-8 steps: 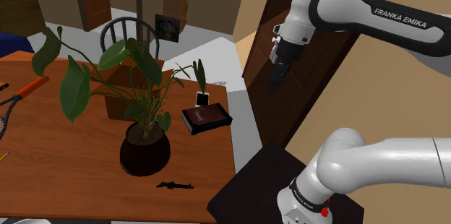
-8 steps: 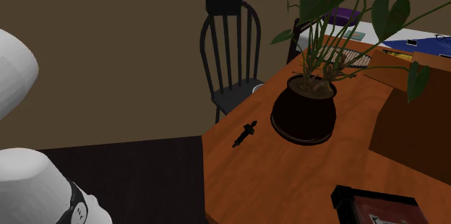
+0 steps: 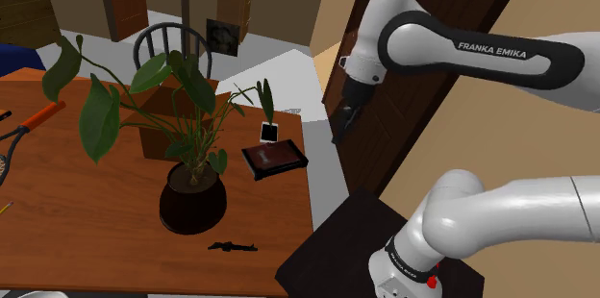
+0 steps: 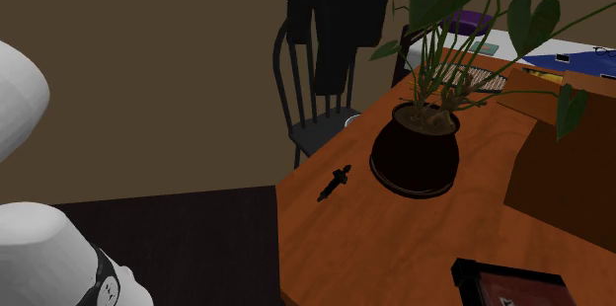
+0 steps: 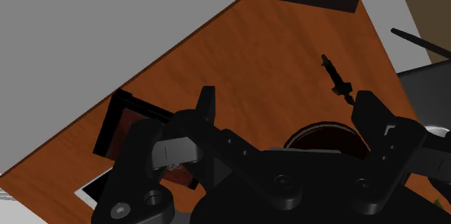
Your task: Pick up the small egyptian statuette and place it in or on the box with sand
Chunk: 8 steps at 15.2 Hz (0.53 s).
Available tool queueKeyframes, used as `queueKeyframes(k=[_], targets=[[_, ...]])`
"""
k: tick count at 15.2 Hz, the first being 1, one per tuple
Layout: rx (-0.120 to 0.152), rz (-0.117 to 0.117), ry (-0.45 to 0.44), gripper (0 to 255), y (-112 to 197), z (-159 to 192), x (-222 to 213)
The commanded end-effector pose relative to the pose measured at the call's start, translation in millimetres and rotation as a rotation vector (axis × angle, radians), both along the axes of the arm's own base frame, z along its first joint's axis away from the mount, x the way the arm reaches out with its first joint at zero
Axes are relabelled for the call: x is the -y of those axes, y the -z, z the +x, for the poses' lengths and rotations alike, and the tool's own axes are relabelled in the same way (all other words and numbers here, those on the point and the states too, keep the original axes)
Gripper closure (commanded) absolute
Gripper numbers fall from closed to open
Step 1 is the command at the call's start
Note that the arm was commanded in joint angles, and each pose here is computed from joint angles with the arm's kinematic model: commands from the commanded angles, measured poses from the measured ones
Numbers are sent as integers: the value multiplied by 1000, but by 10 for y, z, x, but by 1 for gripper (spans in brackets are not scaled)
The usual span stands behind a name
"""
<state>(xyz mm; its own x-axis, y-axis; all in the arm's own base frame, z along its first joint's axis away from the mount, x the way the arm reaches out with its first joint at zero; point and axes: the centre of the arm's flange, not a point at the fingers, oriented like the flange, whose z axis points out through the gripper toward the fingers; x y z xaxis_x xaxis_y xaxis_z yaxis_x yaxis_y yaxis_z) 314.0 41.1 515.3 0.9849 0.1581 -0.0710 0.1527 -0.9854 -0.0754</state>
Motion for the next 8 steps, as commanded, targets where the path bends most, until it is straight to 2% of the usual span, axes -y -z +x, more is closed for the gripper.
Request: queueKeyframes(k=[1, 8], targets=[[-1, 0, -2, 0, 213, 89, -166], [-10, 0, -13, 0, 950, 353, -669]])
